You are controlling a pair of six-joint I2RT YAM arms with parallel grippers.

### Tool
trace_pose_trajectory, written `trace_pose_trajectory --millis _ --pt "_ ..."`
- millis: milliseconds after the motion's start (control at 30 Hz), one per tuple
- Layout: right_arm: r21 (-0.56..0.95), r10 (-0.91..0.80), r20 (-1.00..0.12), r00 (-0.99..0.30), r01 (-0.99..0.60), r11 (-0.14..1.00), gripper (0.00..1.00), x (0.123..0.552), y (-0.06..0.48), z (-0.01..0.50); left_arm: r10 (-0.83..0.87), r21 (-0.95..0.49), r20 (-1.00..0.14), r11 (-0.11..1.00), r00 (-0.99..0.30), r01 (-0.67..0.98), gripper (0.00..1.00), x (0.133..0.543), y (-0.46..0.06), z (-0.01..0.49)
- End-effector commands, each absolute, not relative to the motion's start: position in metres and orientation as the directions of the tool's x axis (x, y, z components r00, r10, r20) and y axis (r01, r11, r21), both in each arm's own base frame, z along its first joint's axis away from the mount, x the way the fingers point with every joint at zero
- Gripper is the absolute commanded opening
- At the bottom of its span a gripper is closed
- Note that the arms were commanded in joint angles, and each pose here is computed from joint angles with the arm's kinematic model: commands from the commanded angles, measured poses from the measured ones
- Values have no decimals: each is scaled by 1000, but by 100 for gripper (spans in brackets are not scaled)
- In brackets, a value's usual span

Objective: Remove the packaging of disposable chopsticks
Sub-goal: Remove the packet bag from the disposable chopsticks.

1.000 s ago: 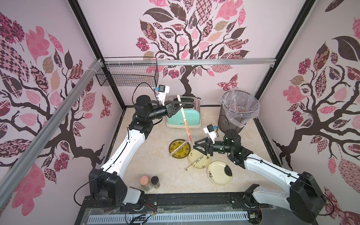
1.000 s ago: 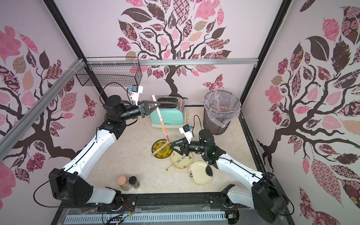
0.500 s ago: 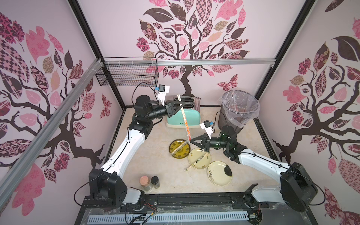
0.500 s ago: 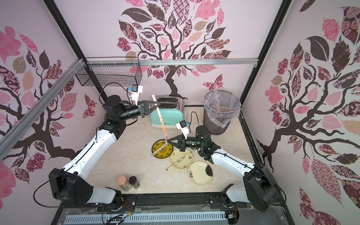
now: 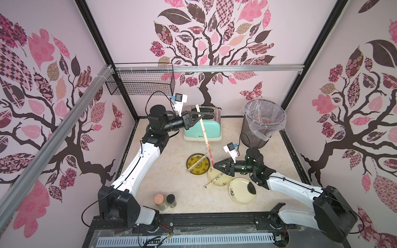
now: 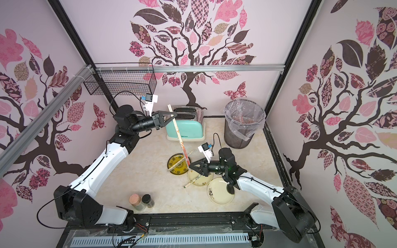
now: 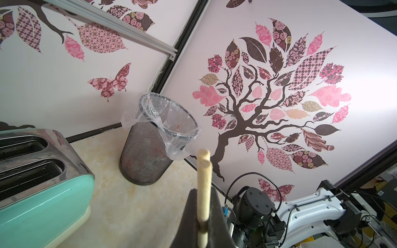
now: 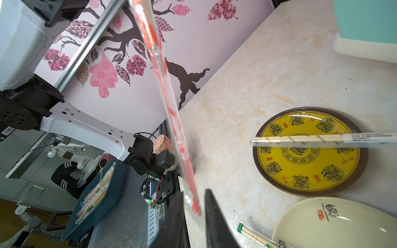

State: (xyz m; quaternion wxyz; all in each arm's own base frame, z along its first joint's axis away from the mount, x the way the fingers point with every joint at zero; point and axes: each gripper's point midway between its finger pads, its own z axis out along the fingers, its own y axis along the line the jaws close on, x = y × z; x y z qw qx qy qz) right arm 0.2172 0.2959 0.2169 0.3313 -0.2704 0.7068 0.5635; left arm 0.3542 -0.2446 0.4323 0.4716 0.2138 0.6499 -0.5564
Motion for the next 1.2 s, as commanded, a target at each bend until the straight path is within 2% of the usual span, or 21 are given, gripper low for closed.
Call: trace_pose_trajectory --millis 0,33,133,367,633,767,800,833,1000,1033,1167 --pt "562 11 -817 -576 -793 235 52 225 298 242 -245 -500 -863 281 -442 820 0 350 -243 440" --pt "542 10 -830 -557 -803 248 55 229 299 248 -245 -504 -860 277 -447 818 0 351 -244 438" --pt "501 17 -856 -517 -820 277 56 244 303 265 -243 -510 -857 271 -455 816 0 350 -244 435" --pt "491 13 -864 -503 -838 238 55 254 319 280 -239 -516 -853 260 -463 816 0 351 -245 434" --pt "533 -28 -829 -558 -805 259 15 240 312 248 -236 -525 -848 252 -475 813 0 352 -247 431" --pt "545 -51 -812 -581 -787 288 3 230 302 229 -235 -527 -847 246 -477 814 0 352 -247 432" --pt "546 -55 -810 -584 -785 294 4 228 300 227 -234 -527 -847 244 -478 814 0 352 -248 431" --pt "546 -53 -809 -585 -783 298 9 227 299 226 -234 -528 -846 244 -479 813 0 352 -248 431" --pt "517 -24 -835 -550 -798 308 51 234 300 244 -230 -531 -844 242 -484 812 0 352 -248 429" --pt "508 -17 -843 -538 -805 307 55 237 302 252 -231 -533 -843 242 -485 811 0 352 -248 428" --pt "479 -2 -866 -500 -830 286 58 247 310 275 -228 -532 -844 239 -486 812 0 351 -249 428"
